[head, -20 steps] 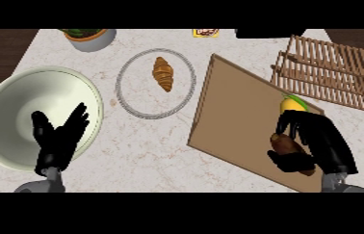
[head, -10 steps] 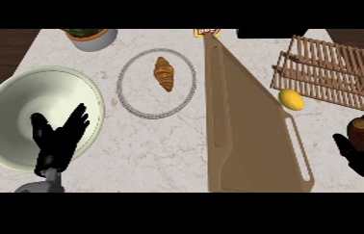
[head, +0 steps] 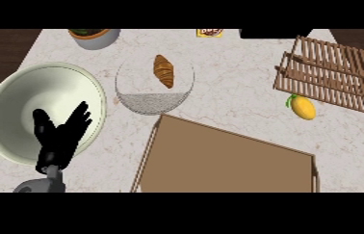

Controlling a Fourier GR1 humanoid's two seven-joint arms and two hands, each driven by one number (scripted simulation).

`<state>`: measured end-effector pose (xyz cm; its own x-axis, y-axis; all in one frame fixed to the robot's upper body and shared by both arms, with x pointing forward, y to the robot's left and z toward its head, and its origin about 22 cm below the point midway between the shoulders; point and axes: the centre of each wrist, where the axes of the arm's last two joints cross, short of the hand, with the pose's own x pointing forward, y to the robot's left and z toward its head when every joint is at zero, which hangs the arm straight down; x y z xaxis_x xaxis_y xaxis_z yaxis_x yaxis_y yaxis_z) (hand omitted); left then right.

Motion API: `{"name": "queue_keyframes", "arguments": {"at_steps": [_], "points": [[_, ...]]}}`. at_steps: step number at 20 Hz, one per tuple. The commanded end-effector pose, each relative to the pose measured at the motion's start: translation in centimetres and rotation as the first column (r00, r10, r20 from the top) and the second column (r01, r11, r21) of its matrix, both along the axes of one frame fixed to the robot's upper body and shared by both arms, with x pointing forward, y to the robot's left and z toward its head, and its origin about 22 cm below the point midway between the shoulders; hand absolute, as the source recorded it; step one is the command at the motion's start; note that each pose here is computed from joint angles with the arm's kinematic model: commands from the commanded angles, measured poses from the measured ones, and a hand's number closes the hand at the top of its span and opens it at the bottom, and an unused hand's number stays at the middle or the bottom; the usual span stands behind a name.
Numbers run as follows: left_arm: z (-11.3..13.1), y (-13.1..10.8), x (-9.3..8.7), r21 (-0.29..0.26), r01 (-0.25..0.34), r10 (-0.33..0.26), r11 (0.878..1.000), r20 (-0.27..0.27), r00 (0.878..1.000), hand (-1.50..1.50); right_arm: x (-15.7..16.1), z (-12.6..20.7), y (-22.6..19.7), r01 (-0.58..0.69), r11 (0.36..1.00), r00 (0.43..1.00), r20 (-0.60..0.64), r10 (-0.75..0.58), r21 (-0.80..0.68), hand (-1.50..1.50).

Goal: Pick the sweet potato from the tray and place it in the tiered shelf

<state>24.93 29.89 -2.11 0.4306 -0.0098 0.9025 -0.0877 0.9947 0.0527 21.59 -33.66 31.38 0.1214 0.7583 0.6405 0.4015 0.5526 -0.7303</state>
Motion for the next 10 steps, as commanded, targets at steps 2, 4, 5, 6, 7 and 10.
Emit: {"name": "queue_keyframes", "arguments": {"at_steps": [2,4,5,6,7,10], "points": [[-1.5,-1.2,-0.2,-0.013,0.009,-0.009,1.000,-0.026,1.000,0.00,1.5,3.6,-4.1,0.061,0.998,0.998,0.026,-0.062,0.033,1.50],[-1.7,-0.9,0.7,0.010,0.011,-0.011,1.000,-0.008,1.000,0.00,2.9,3.9,-5.1,0.086,0.994,0.996,0.010,-0.087,0.065,1.50],[-0.3,-1.1,0.1,0.010,0.024,-0.024,1.000,-0.012,1.000,0.00,3.8,6.5,-5.0,0.109,0.994,0.994,0.009,-0.109,0.031,1.50],[-0.5,-1.7,0.2,0.000,0.006,-0.006,1.000,-0.011,1.000,0.00,4.2,6.3,-6.6,0.111,0.993,0.994,0.012,-0.112,0.045,1.50],[-0.6,-0.3,0.8,-0.001,0.000,0.000,1.000,-0.010,1.000,0.00,3.4,3.9,-8.2,0.080,0.997,0.997,0.006,-0.080,0.015,1.50],[0.2,0.0,0.4,-0.005,0.025,-0.026,1.000,-0.004,1.000,0.00,5.9,5.9,-8.7,0.070,0.997,0.998,-0.007,-0.070,0.017,1.50]]}}
